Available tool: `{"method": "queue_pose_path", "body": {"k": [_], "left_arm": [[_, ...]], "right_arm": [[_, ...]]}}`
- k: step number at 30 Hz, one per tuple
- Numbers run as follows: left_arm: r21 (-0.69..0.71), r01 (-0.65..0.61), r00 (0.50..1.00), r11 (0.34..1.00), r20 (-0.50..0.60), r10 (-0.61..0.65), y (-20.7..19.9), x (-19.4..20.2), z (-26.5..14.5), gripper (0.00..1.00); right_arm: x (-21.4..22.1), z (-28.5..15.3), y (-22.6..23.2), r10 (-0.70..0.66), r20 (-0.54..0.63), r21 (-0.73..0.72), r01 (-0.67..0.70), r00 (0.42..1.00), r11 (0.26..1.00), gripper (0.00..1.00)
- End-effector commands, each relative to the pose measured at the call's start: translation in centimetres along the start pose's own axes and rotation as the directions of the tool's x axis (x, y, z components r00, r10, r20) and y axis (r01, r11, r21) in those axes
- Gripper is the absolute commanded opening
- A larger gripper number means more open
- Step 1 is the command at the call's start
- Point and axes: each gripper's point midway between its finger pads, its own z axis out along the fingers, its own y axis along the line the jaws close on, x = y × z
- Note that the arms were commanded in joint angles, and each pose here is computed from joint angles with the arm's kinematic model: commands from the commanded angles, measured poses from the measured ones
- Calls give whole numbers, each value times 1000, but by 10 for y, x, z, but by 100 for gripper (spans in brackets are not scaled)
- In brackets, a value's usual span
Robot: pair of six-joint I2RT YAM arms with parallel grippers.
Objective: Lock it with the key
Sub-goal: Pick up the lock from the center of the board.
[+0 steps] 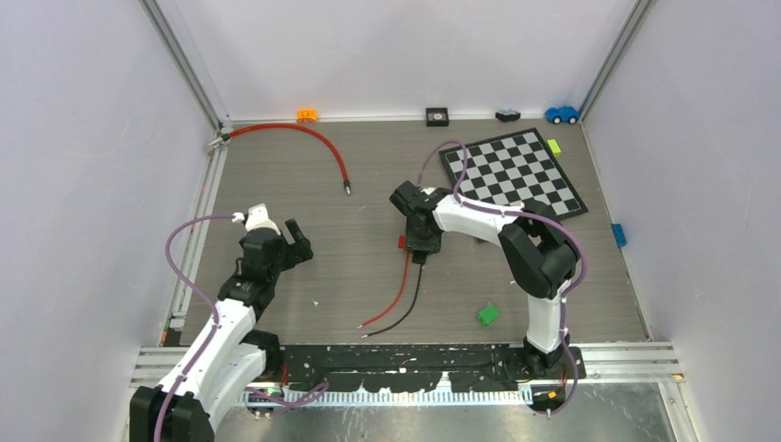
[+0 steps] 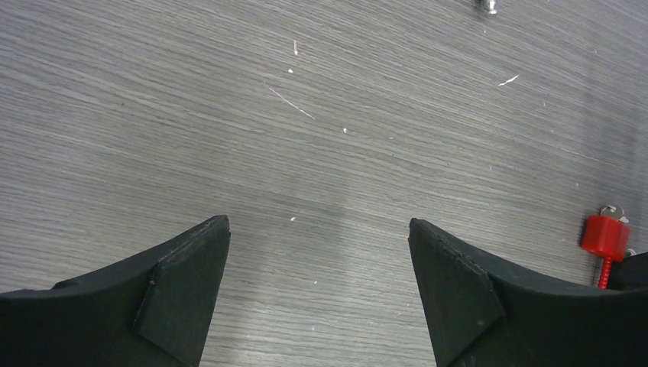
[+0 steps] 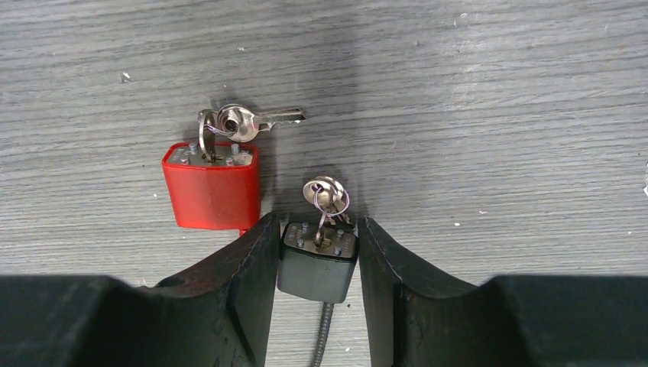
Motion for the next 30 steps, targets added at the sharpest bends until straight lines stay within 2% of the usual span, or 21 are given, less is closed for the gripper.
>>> {"method": "queue_pose_path", "body": {"k": [1, 6, 9, 17, 20, 23, 25, 27, 28, 30], "left_arm": [[-5, 6, 1000, 1000, 27, -6, -2, -8, 1, 89], [-15, 7, 1000, 1000, 26, -6, 0, -8, 2, 89], [-18, 8, 1000, 1000, 25, -8, 0, -8, 1, 89], [-29, 11, 999, 1000, 31, -10, 3, -9, 0, 89], [-29, 10, 1000, 1000, 29, -9, 3, -9, 1, 90], [-32, 7, 1000, 999, 15, -6, 2, -7, 3, 90], [-28, 3, 1000, 1000, 8, -3, 0, -7, 5, 92], [-15, -4, 1000, 1000, 3, 4, -2, -7, 5, 94], [-8, -8, 1000, 1000, 0, 8, -3, -7, 5, 95], [10, -13, 1000, 1000, -5, 14, -7, -8, 3, 95]], "right_arm": [[6, 5, -7, -9, -6, 12, 9, 1000, 1000, 45], [13, 2, -13, -13, -17, 9, 13, 1000, 1000, 55], [19, 0, -17, -14, -26, 3, 14, 1000, 1000, 57], [26, -3, -20, -23, -30, -21, 23, 999, 1000, 47], [26, -8, -19, -25, -25, -43, 24, 999, 999, 41], [23, -16, -21, -31, -8, -51, 30, 999, 998, 28], [20, -25, -25, -38, 16, -53, 38, 999, 998, 26], [13, -41, -28, -41, 60, -64, 45, 997, 997, 17], [9, -48, -29, -37, 79, -72, 43, 996, 997, 9], [3, -64, -30, -31, 114, -95, 42, 993, 995, 2]]}}
